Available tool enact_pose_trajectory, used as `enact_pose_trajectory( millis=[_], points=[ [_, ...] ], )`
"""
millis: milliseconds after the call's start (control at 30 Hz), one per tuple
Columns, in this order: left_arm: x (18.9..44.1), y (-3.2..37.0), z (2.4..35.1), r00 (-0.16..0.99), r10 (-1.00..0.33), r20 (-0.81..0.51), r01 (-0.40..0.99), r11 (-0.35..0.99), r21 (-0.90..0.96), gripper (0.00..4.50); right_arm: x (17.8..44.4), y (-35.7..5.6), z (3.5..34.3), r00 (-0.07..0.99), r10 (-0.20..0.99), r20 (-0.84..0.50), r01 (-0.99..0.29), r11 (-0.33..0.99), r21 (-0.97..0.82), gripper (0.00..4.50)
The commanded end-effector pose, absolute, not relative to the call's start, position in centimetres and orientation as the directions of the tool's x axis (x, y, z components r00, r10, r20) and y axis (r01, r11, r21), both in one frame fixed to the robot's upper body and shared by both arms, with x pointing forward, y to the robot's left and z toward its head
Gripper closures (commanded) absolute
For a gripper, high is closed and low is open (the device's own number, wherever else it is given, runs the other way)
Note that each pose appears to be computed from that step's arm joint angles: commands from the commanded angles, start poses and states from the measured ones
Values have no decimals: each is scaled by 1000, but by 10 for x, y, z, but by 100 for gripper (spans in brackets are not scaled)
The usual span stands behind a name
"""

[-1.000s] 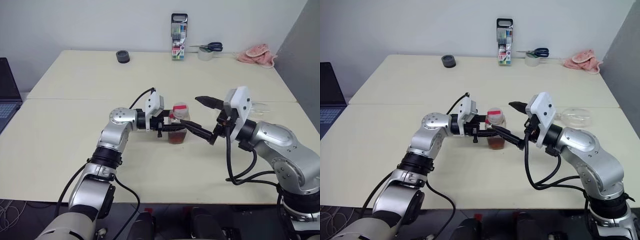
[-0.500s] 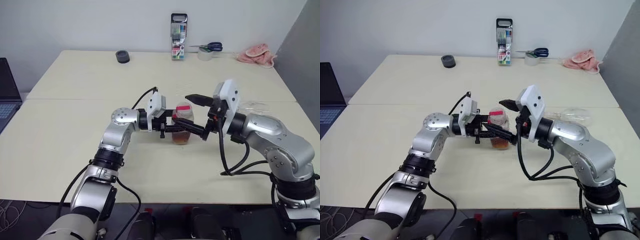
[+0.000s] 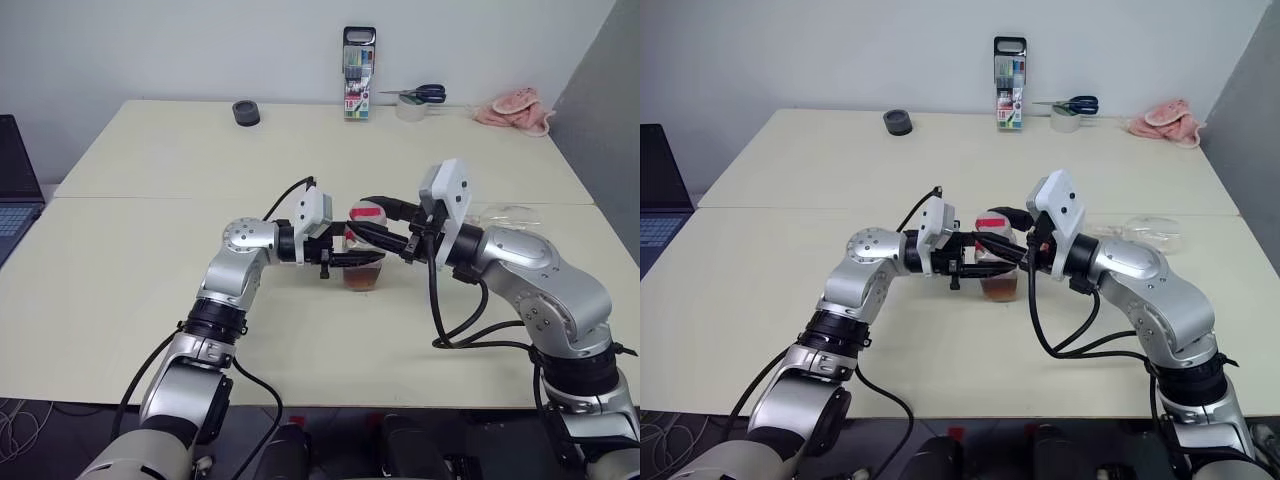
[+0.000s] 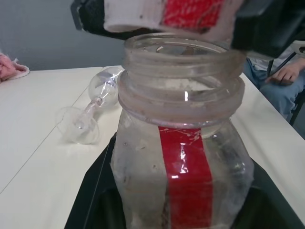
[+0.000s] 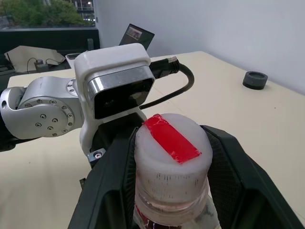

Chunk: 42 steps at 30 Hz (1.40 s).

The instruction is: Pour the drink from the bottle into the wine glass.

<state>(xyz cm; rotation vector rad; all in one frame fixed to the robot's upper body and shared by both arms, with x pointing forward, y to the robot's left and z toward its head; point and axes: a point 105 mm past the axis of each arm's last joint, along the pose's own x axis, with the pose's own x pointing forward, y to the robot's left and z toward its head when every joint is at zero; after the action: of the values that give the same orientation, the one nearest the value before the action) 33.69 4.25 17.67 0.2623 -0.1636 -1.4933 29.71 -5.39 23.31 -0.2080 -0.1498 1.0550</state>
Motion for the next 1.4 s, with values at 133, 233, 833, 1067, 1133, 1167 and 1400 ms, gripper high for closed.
enact_pose_trajectory(
  millis=[133, 233, 833, 1067, 1133, 1167, 1400],
  points=[
    [332, 43, 187, 80, -997, -22, 946, 69, 318, 272, 293, -69, 260, 555, 822, 128, -688, 540, -485, 279],
    [337, 51, 186, 137, -990, -10, 945, 128, 301, 272, 295, -93, 265, 629, 746, 217, -665, 662, -347, 279],
    [389, 143, 208, 627, -773, 103, 712, 621, 328, 272, 288, -179, 78, 868, 404, -288, -411, 911, 40, 3],
    [411, 190, 213, 828, -536, 165, 462, 818, 342, 272, 288, -190, 107, 831, 483, -277, -535, 830, -159, 0],
    [415, 211, 214, 885, -429, 183, 357, 876, 325, 272, 283, -174, 124, 764, 594, -252, -642, 741, -198, 0],
    [417, 232, 213, 926, -329, 188, 267, 919, 291, 272, 284, -149, 145, 696, 691, -192, -718, 671, -188, 0],
    [413, 275, 206, 971, -132, 199, 96, 979, 182, 272, 297, -72, 191, 486, 870, -88, -860, 458, -224, 0]
  ],
)
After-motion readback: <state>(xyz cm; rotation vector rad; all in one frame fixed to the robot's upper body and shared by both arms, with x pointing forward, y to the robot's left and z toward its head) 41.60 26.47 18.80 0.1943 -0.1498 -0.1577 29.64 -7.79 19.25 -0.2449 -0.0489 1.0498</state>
